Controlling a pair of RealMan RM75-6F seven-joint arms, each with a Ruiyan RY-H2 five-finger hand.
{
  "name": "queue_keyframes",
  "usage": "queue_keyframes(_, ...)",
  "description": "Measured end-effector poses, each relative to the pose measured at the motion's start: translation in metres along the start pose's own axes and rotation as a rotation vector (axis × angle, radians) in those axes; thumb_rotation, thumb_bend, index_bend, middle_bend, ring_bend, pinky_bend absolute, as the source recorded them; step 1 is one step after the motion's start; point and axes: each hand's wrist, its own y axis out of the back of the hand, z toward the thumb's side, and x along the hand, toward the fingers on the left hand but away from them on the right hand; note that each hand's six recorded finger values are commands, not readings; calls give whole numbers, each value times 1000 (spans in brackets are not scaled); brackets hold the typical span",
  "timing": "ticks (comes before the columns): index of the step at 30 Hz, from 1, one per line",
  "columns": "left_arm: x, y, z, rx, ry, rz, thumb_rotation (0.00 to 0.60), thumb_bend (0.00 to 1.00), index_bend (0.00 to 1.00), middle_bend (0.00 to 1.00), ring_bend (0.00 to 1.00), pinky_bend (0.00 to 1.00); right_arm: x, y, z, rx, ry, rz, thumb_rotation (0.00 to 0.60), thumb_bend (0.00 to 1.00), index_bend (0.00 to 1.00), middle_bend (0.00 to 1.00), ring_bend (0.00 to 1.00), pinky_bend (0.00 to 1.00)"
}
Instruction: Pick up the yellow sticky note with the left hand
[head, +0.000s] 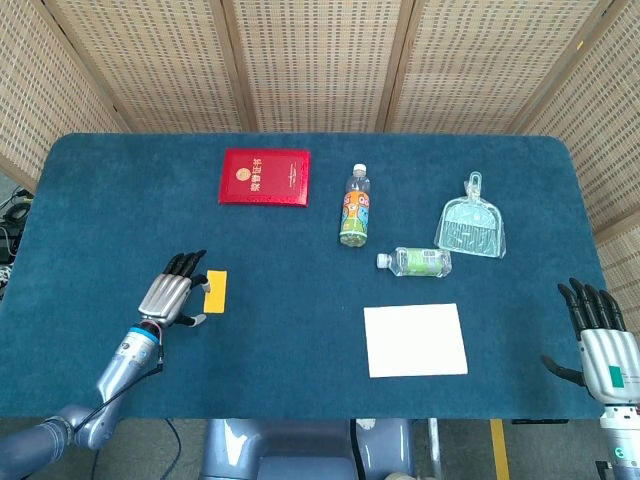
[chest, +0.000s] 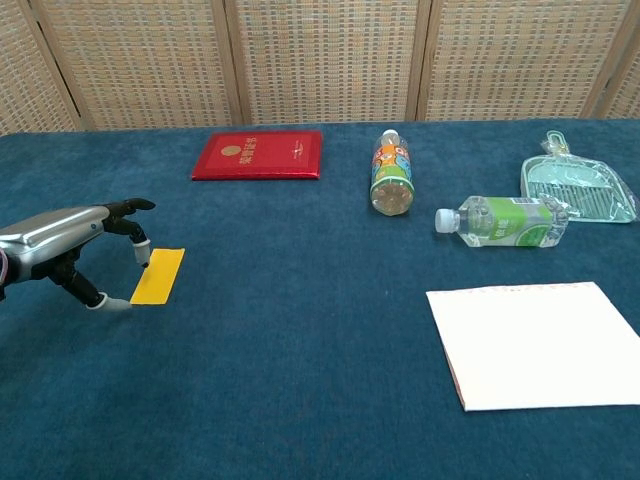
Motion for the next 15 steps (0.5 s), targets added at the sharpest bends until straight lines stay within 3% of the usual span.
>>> queue_keyframes(15, 14, -8, 10, -8, 1, -4, 600, 200, 449, 0, 0, 0, -1, -2, -3, 1, -10, 9, 600, 0, 49, 0, 0, 0)
